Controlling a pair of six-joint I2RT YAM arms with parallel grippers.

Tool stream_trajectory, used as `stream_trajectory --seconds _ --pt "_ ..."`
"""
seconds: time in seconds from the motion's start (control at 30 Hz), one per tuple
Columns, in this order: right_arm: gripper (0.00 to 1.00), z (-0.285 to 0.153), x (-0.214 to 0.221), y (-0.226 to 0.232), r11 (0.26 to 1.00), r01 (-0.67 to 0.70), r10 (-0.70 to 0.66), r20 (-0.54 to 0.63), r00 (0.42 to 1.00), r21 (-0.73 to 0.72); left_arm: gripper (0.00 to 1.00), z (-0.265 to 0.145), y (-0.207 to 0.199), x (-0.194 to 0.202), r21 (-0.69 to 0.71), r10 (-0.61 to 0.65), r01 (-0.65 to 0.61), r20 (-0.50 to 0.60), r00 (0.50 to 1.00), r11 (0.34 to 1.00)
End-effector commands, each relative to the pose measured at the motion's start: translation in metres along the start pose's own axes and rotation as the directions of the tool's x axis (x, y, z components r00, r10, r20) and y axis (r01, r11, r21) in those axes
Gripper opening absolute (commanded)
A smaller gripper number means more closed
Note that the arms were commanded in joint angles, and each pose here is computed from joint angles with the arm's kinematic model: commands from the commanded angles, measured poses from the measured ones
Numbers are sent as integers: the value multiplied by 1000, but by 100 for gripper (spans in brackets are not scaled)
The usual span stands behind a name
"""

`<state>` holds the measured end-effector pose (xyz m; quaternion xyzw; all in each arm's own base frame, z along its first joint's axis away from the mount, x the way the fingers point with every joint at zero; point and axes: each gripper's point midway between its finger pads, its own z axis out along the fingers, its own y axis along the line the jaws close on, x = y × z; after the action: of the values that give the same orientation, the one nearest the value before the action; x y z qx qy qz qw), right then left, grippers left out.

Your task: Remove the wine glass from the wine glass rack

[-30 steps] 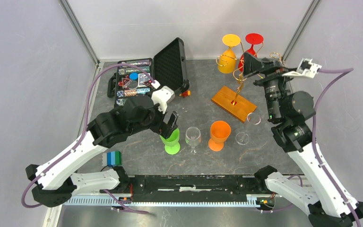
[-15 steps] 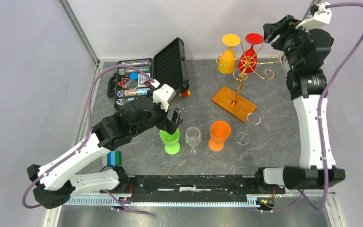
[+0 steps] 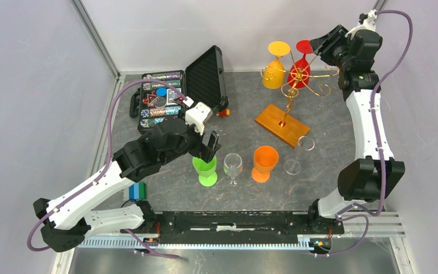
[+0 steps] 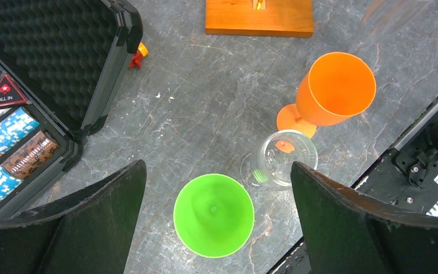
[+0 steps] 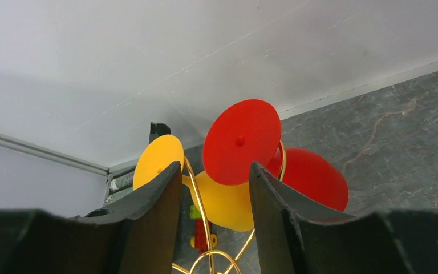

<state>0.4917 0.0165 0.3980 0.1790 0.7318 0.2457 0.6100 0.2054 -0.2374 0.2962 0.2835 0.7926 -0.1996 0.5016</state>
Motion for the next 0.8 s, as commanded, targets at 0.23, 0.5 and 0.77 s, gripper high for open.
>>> stream_trajectory --seconds 0.23,0.5,0.77 --pt "52 14 -25 -12 998 38 -45 119 992 57 100 -2 4 -10 -15 20 -19 52 998 1000" --pt "51 31 -13 -19 998 33 -37 76 996 51 100 -1 5 -9 -20 26 -25 51 998 999" --pt "48 34 -13 -8 1000 21 -19 91 996 -16 100 1 6 -9 -31 30 -28 51 998 999"
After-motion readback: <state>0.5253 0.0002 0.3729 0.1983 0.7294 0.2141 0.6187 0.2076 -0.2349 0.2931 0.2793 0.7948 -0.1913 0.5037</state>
